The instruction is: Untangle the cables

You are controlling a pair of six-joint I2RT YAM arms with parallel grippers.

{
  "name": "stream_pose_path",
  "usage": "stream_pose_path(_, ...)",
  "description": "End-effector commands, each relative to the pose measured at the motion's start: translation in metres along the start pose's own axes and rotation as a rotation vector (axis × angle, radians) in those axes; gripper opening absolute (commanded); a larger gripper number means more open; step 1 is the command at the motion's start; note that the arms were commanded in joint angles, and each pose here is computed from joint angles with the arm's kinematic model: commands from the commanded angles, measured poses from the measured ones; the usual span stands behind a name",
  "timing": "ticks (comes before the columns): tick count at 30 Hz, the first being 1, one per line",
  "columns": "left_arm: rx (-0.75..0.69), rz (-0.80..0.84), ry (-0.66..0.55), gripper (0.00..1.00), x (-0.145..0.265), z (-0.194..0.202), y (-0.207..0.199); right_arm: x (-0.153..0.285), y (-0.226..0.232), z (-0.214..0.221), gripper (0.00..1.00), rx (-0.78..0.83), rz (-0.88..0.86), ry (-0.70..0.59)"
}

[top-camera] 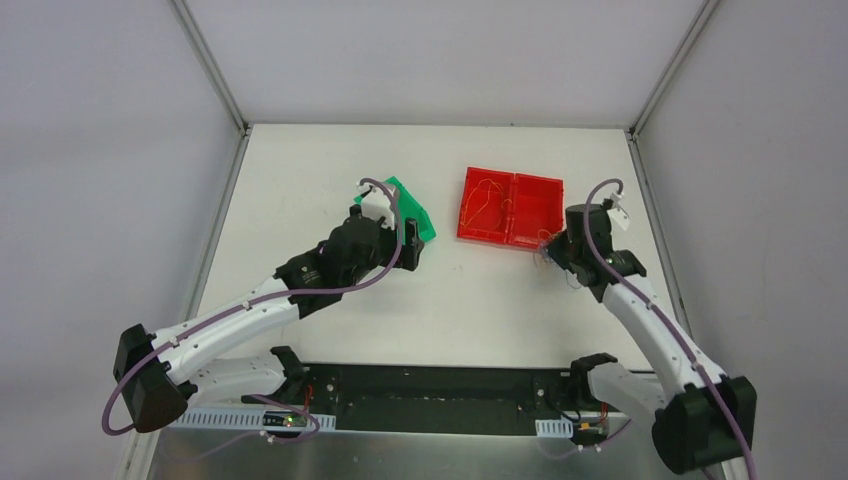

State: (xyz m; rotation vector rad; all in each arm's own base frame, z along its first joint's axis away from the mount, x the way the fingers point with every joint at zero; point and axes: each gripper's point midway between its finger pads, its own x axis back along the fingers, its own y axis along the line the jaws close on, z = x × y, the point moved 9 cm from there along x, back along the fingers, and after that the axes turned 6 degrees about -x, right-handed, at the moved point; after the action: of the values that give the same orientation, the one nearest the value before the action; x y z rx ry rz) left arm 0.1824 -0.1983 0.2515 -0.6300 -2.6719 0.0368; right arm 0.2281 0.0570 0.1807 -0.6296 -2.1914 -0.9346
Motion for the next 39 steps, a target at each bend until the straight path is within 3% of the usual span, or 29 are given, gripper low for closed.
stream_pose_path(1,-0.023,-0.023,-0.035,0.81,-0.002,-0.003,0.003,0.054,0.016,0.008,0.00,0.045,-0.248,0.046)
stream_pose_path(3,-0.035,-0.015,-0.034,0.81,-0.005,-0.002,0.002,0.070,0.023,0.017,0.00,0.061,-0.410,0.138)
stream_pose_path(7,-0.067,0.056,-0.040,0.82,-0.009,0.002,-0.004,0.101,0.051,0.036,0.07,0.156,-0.822,0.455)
stream_pose_path(9,-0.064,0.076,-0.066,0.83,-0.010,0.002,-0.005,0.113,0.066,0.039,0.03,0.237,-0.948,0.587)
stream_pose_path(14,-0.046,0.072,-0.118,0.86,-0.003,0.008,0.001,0.119,0.086,0.054,0.00,0.385,-1.135,0.724)
stream_pose_path(15,-0.043,0.080,-0.128,0.87,-0.002,0.008,0.001,0.118,0.085,0.058,0.04,0.378,-1.161,0.734)
stream_pose_path(16,-0.043,0.095,-0.138,0.88,0.000,0.008,0.001,0.115,0.082,0.065,0.31,0.363,-1.171,0.749)
stream_pose_path(17,-0.046,0.112,-0.144,0.88,0.001,0.008,0.000,0.115,0.080,0.067,0.70,0.352,-1.174,0.751)
stream_pose_path(18,-0.050,0.128,-0.145,0.88,0.002,0.008,-0.001,0.115,0.077,0.067,0.94,0.355,-1.160,0.734)
stream_pose_path(19,-0.054,0.140,-0.145,0.88,0.002,0.008,-0.002,0.113,0.071,0.067,0.99,0.371,-1.112,0.693)
stream_pose_path(22,-0.071,0.149,-0.135,0.89,0.000,0.009,-0.003,0.097,0.048,0.056,0.99,0.405,-0.874,0.433)
stream_pose_path(24,-0.080,0.139,-0.113,0.90,-0.005,0.010,-0.004,0.089,0.040,0.051,0.98,0.389,-0.779,0.337)
stream_pose_path(30,-0.116,0.079,0.148,0.91,-0.029,0.023,-0.013,0.079,0.037,0.054,0.87,0.413,-0.693,0.341)
stream_pose_path(39,-0.123,0.329,0.495,0.85,-0.055,0.048,-0.048,0.077,0.034,0.052,0.84,0.415,-0.664,0.296)
